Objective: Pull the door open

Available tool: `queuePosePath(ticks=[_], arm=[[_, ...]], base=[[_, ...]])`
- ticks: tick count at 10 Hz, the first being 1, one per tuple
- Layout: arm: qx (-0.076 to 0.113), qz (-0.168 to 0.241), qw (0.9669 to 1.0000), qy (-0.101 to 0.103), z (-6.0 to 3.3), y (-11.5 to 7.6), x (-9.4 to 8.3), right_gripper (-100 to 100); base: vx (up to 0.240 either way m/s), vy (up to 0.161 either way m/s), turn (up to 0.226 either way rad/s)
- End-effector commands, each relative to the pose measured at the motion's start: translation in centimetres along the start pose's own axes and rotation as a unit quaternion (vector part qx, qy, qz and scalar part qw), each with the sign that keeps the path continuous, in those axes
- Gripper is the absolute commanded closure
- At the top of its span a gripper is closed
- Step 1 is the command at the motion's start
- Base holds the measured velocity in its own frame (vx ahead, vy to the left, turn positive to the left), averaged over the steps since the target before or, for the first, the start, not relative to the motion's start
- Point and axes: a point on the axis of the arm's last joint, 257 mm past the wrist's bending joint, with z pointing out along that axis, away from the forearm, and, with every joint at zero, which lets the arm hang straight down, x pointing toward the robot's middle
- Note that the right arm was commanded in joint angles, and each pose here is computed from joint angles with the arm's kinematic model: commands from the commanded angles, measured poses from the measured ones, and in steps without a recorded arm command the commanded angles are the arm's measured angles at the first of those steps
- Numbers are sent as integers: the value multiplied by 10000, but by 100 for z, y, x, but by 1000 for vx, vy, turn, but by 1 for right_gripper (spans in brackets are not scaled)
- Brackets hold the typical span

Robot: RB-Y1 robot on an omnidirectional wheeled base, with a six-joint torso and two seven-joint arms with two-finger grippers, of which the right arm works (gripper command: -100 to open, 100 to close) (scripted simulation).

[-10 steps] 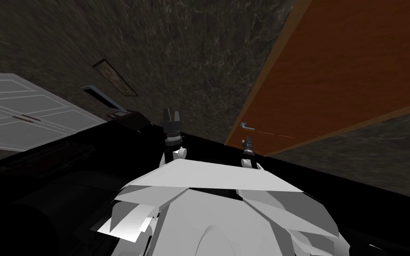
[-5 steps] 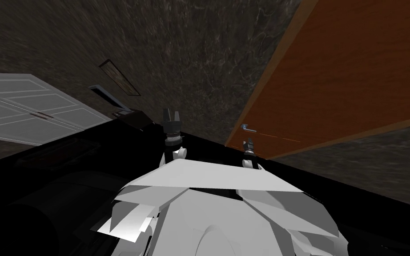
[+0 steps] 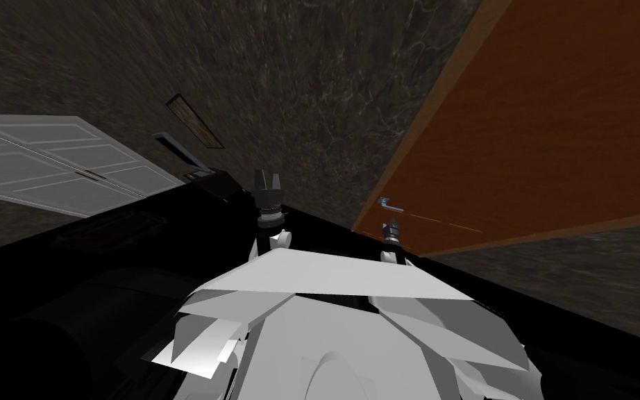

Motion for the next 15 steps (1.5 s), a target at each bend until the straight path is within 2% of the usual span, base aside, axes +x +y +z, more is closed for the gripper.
queuePosePath(ticks=[1,6,9,15], arm=[[31,-2,10000,-32,-10,-32,-32,-100],[207,-21,9995,-237,-55,-157,-231,-100],[205,-20,9995,-252,-48,-155,-230,-100],[215,-17,9992,-329,-37,-163,-243,-100]], base=[[35,-53,16],[35,-46,59],[52,-36,11],[183,-78,28]])
